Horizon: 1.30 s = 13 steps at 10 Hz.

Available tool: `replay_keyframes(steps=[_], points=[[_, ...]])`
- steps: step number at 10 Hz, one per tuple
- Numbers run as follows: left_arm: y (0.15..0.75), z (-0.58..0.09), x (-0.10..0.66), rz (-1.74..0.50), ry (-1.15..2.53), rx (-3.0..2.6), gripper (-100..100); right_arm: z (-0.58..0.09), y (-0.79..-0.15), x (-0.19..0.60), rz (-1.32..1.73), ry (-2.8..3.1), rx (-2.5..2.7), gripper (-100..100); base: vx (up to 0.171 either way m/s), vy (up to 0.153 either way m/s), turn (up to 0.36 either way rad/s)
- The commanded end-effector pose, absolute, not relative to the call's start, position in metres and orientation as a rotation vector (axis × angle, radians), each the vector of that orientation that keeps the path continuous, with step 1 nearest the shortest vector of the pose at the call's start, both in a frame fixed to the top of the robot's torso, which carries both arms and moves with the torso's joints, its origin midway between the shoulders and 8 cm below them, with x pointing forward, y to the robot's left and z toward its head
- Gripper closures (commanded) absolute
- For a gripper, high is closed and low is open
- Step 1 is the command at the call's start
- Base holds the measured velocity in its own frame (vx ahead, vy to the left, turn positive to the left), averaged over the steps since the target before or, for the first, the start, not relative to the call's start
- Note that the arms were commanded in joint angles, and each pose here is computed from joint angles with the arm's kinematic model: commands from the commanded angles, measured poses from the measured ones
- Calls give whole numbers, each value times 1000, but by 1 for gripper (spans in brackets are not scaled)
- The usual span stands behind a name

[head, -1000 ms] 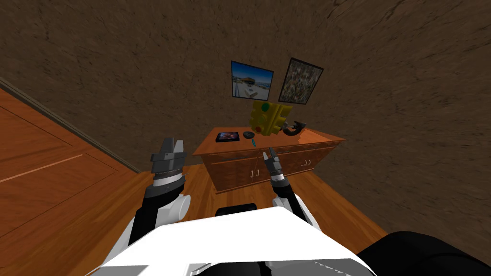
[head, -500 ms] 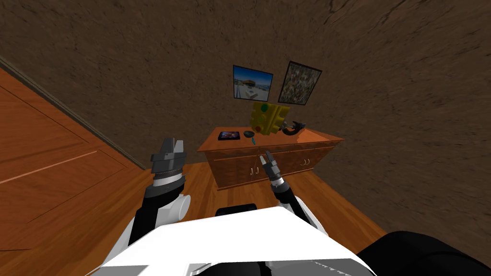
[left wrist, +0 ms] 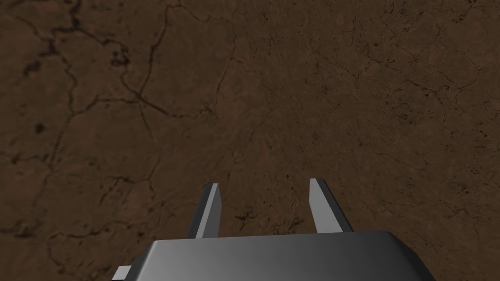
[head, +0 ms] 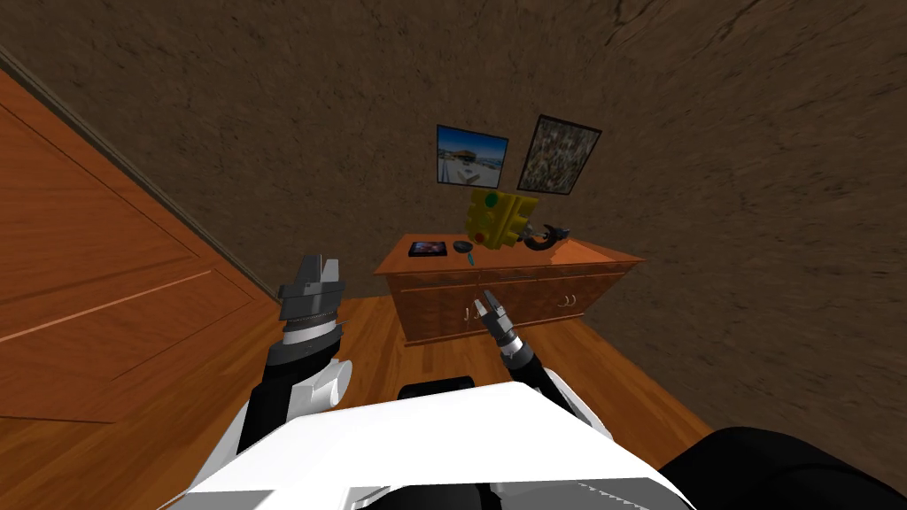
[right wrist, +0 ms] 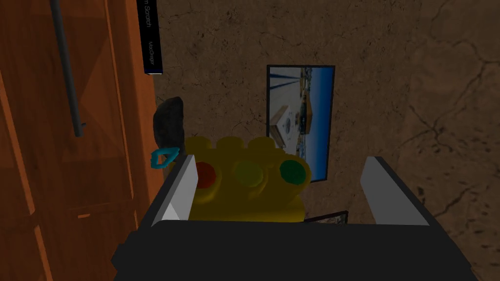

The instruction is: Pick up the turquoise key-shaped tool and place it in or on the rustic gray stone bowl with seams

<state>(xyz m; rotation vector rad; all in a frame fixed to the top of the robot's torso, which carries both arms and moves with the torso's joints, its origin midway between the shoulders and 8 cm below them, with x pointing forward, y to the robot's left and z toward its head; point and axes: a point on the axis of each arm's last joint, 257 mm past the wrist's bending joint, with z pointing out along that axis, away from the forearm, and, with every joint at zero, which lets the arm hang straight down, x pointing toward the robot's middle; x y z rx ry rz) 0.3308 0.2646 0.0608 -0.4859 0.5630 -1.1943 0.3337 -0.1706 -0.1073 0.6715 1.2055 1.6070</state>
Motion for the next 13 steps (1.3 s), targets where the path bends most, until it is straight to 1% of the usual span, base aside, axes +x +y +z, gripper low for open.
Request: replay_keyframes(steps=[1,4,6,7,9,10,12,13], points=[[265,61,331,-1194,563,-486,0,-120,-167,327,1616,1261,666,-100,-47,-2,55],[265,61,331,-1194,563,-486,0,-161,-160,306,1660,1381,733,-100,-53,5,99],[265,61,331,-1194,563,-486,0,-166,-162,303,1648,1428,706,-100,-25,4,35],[265,61,331,-1194,563,-486,0,-186,-161,291,1667,1476,759,-100,-26,11,162],[265,61,331,-1194,563,-486,0,-190,-163,287,1655,1518,736,-100,-21,5,31],[265,61,331,-1194,563,-486,0,-211,-165,274,1667,1568,795,-100,-20,14,147],[265,61,331,-1194,563,-486,0,-215,-168,270,1653,1610,772,-100,-19,8,44],[265,61,331,-1194,563,-486,0,-236,-172,255,1660,1660,837,-100,-18,25,176]])
